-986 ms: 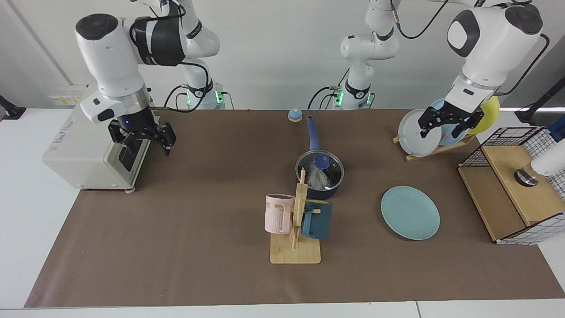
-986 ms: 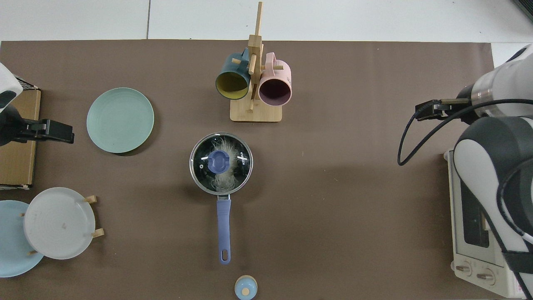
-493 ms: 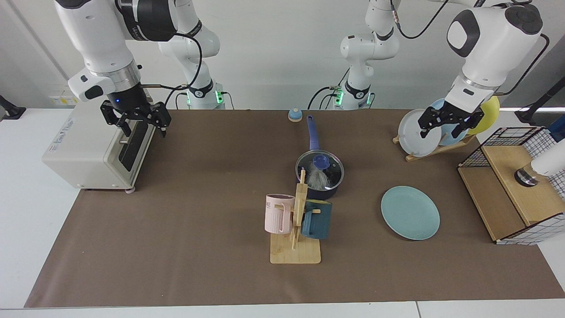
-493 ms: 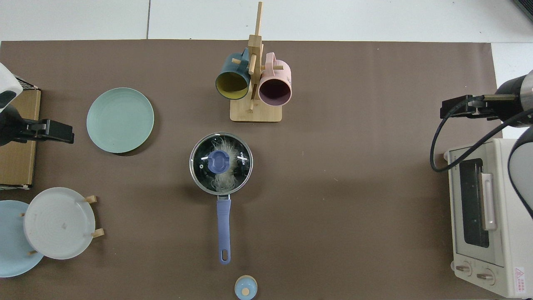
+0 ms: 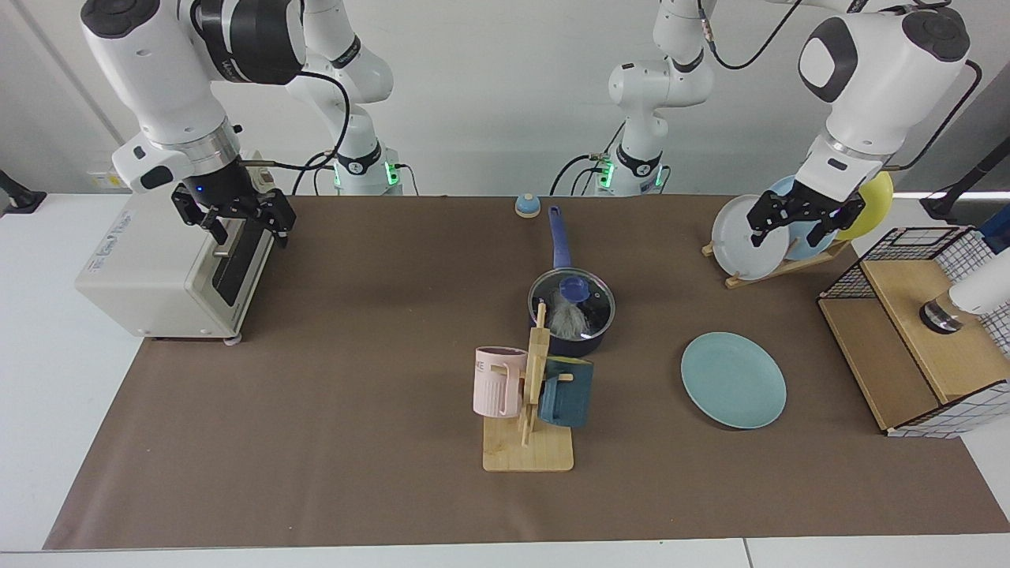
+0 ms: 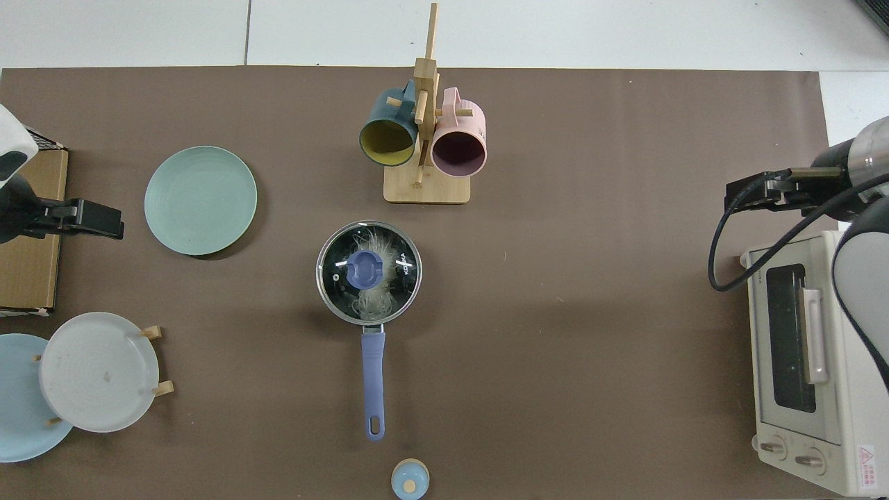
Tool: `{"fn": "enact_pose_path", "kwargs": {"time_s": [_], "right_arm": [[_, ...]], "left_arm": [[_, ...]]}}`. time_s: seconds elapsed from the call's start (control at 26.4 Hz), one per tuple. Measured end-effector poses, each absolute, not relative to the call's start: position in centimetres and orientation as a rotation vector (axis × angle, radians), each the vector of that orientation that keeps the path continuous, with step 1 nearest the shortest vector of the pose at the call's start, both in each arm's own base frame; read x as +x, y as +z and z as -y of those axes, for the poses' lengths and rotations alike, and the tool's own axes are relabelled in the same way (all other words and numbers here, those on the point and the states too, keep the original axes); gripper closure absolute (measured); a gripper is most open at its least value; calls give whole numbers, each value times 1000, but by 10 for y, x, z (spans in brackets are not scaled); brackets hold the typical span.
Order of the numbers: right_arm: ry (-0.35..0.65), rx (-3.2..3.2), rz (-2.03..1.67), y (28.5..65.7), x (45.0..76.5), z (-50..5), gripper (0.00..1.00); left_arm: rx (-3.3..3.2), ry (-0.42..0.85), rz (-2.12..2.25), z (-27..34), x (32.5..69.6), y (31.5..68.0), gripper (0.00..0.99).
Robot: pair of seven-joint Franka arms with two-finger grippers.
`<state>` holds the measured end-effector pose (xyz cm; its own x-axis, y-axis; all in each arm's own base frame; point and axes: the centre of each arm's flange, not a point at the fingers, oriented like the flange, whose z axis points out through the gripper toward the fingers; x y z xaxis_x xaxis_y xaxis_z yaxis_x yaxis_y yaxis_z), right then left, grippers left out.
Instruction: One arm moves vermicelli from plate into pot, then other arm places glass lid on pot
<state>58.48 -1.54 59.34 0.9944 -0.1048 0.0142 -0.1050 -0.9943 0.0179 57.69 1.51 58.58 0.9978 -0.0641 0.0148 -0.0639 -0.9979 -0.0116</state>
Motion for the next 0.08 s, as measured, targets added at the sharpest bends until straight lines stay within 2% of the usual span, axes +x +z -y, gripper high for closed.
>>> {"fn": "enact_pose_path", "kwargs": {"time_s": [0.08], "right_arm": [[19, 3119, 164, 593, 585, 16, 4]], "left_arm": [[-3129, -24, -100, -15, 577, 586, 0]]}}
